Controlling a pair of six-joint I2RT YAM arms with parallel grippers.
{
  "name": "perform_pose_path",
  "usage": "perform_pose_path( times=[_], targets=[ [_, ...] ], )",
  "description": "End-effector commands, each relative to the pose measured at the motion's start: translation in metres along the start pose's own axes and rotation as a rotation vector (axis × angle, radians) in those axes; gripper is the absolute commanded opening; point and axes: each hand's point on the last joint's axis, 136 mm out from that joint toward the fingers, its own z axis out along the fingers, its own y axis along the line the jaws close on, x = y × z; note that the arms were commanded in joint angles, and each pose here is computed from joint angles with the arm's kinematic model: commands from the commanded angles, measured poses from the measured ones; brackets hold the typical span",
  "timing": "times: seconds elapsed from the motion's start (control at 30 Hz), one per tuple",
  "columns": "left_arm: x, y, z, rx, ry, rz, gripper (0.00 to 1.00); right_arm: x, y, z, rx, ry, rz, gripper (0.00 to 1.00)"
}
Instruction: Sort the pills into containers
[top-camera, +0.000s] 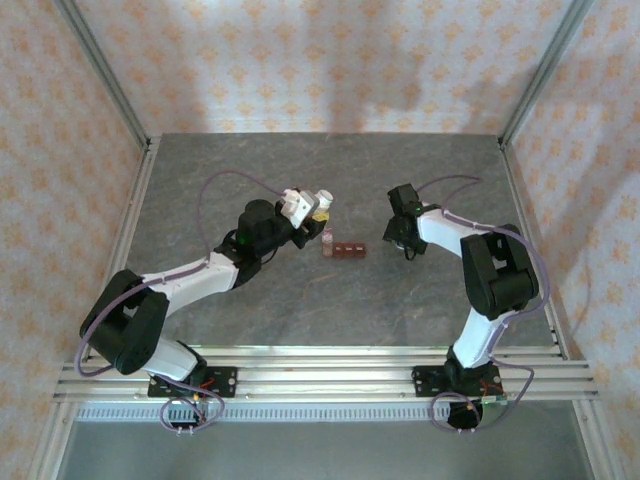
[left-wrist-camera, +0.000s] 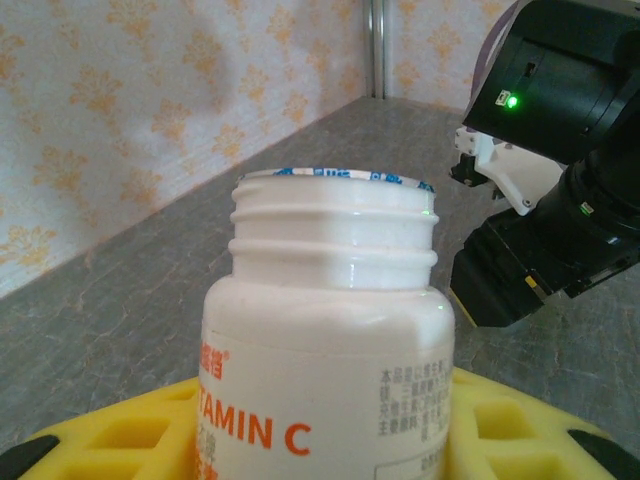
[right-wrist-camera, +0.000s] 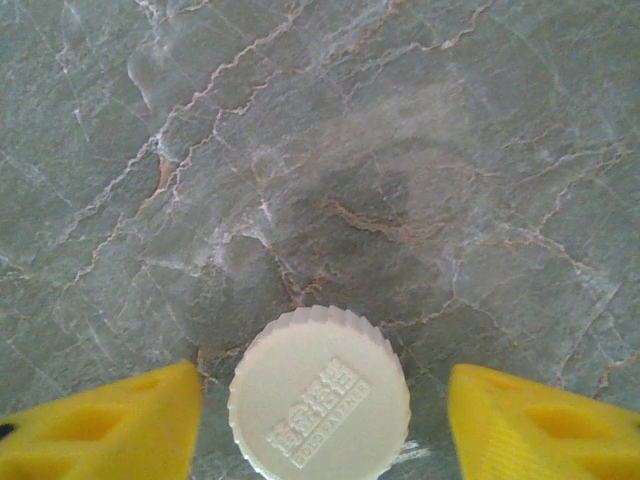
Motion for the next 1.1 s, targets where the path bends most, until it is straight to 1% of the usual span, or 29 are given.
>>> perform_pose_path(
  times=[0.0, 0.1, 0.13, 0.17, 0.3, 0.4, 0.47, 0.57, 0.67, 0.83, 0.9, 0.97, 1.0, 1.07],
  targets=[
    [-0.023, 0.003, -0.009, -0.025, -0.078, 0.001, 0.0, -0.012, -0.004, -0.012, 0.004, -0.045, 0.014, 0.76],
    [-0.025, 0.003, -0.01, -0.027, -0.079, 0.007, 0.0, -0.022, -0.003, -0.027, -0.013, -0.085, 0.012, 0.88],
    [-0.026, 0.003, -0.01, -0.027, -0.082, 0.008, 0.0, -0.025, -0.003, -0.032, -0.016, -0.095, 0.01, 0.9],
    [-0.027, 0.004, -0.01, -0.03, -0.084, 0.008, 0.0, -0.028, -0.003, -0.037, -0.014, -0.106, 0.005, 0.95],
    [-0.03, 0.003, -0.01, -0.024, -0.089, 0.007, 0.0, -0.043, -0.011, -0.057, 0.02, -0.169, -0.005, 1.0],
    [-0.031, 0.003, -0.009, -0.023, -0.09, 0.008, 0.0, -0.057, -0.026, -0.072, 0.095, -0.248, 0.008, 1.0],
    [-0.031, 0.003, -0.008, -0.021, -0.09, 0.006, 0.0, -0.067, -0.04, -0.083, 0.16, -0.324, 0.038, 1.0],
    [-0.032, 0.002, -0.008, -0.016, -0.092, 0.007, 0.0, -0.075, -0.059, -0.095, 0.254, -0.395, 0.067, 1.0],
    [-0.031, 0.002, -0.007, -0.014, -0.091, 0.006, 0.0, -0.078, -0.064, -0.1, 0.273, -0.433, 0.072, 1.0],
    [-0.031, 0.001, -0.006, -0.008, -0.084, 0.002, 0.0, -0.08, -0.068, -0.104, 0.259, -0.487, 0.107, 1.0],
    [-0.03, 0.001, -0.007, -0.007, -0.077, 0.004, 0.0, -0.078, -0.064, -0.105, 0.21, -0.5, 0.111, 1.0],
    [-0.029, 0.001, -0.008, -0.009, -0.07, 0.002, 0.0, -0.075, -0.057, -0.106, 0.144, -0.494, 0.111, 1.0],
    [-0.029, 0.001, -0.008, -0.006, -0.066, 0.0, 0.0, -0.073, -0.058, -0.107, 0.137, -0.486, 0.125, 1.0],
    [-0.026, 0.0, -0.01, -0.005, -0.051, -0.007, 0.0, -0.068, -0.046, -0.104, 0.078, -0.434, 0.086, 1.0]
  ],
)
